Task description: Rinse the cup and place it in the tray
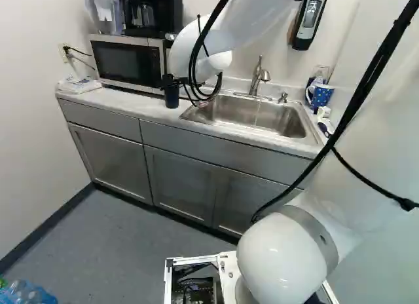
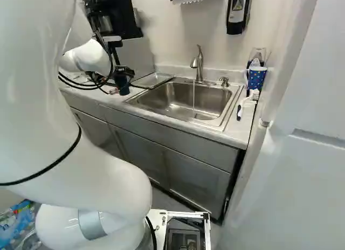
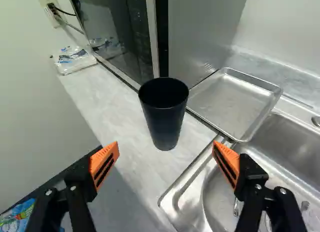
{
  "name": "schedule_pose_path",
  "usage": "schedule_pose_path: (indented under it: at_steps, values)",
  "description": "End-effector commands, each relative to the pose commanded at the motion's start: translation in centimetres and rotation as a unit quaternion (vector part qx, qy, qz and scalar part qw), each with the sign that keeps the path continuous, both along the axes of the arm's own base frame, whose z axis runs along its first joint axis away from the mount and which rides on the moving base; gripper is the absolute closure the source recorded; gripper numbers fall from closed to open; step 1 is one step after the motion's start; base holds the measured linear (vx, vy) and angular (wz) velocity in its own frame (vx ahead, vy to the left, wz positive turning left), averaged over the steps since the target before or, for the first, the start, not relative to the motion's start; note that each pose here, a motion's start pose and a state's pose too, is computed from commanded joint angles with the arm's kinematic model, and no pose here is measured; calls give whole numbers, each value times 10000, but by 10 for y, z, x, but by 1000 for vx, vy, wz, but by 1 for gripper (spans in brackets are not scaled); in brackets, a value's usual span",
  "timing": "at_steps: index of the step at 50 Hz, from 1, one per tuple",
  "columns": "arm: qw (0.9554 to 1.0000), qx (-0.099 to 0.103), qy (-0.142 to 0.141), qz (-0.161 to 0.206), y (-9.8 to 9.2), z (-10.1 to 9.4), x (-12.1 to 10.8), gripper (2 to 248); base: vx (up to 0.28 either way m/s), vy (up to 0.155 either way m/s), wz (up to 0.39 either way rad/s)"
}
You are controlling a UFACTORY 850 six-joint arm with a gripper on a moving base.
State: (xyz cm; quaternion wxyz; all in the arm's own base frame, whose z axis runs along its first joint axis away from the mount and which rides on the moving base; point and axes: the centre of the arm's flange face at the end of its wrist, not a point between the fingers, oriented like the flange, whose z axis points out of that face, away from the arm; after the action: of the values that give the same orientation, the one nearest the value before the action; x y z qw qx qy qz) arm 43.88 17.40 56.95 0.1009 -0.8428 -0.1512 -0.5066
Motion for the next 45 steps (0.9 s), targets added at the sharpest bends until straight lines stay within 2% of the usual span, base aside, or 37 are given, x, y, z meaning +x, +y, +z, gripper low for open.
schedule_pose_path:
  at_steps: [45]
  values:
    - [9975, 250, -661, 58, 15, -29, 18, 3, 0, 0, 0]
